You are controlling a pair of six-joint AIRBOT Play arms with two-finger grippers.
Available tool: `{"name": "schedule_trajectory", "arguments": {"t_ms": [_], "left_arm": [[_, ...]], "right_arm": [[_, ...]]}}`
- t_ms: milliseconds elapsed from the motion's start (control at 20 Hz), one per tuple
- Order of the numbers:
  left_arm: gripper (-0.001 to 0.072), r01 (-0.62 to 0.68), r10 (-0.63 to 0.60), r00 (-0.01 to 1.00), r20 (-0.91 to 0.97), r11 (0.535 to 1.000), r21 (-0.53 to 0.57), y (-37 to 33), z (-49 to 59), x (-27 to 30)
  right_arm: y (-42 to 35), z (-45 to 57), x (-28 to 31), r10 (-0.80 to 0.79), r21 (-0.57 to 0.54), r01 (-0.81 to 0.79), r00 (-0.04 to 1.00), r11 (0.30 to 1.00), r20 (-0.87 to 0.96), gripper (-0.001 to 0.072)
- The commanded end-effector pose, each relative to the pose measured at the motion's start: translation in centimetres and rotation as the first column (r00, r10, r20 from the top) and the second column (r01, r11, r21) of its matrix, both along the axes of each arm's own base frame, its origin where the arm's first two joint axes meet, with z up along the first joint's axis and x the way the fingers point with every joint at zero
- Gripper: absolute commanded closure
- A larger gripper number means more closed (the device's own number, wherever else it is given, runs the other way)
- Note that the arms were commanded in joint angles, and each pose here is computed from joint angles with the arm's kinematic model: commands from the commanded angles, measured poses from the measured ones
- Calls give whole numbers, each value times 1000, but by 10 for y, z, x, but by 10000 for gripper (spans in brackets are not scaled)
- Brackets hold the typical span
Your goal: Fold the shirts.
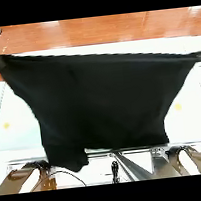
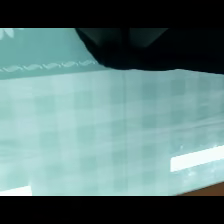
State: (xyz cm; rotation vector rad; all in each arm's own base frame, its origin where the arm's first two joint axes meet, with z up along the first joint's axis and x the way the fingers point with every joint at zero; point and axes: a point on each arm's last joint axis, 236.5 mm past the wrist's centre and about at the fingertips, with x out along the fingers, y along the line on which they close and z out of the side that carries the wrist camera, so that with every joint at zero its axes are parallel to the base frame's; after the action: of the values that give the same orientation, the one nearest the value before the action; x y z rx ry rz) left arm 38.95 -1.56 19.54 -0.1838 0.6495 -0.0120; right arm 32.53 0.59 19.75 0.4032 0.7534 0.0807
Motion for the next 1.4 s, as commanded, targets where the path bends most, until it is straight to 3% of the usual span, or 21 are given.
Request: {"name": "schedule_trajectory", "arguments": {"t_ms": [0, 250, 500, 700, 850, 1000, 1100, 1350], "left_arm": [[687, -18, 12, 999, -50, 991, -131, -16, -63, 75], [687, -45, -5, 985, -174, 958, -284, -41, -129, 157], [686, -90, -20, 962, -271, 917, -388, -58, -185, 185], [686, -97, -69, 925, -375, 908, -408, -64, -208, 167], [686, 82, -226, 885, -407, 936, -343, -50, -185, 140], [686, 157, -348, 763, -545, 918, -365, -32, -188, 86], [686, 140, -373, 700, -609, 908, -394, -30, -209, 62], [686, 70, -415, 536, -736, 890, -451, -49, -278, 7]], "right_arm": [[-10, -72, 82, -28, 134, 33, 999, 990, -39, 682], [-14, -143, 176, -21, 314, 71, 987, 947, -160, 682], [-11, -204, 210, -21, 429, 134, 966, 894, -257, 682], [-9, -222, 205, 24, 385, 88, 961, 919, -276, 682], [-12, -203, 186, 114, 332, -22, 959, 943, -261, 681], [-26, -216, 145, 186, 220, -106, 902, 970, -389, 681], [-25, -234, 124, 214, 195, -137, 857, 971, -468, 681], [-21, -273, 113, 134, 196, -33, 838, 980, -529, 681]]}}
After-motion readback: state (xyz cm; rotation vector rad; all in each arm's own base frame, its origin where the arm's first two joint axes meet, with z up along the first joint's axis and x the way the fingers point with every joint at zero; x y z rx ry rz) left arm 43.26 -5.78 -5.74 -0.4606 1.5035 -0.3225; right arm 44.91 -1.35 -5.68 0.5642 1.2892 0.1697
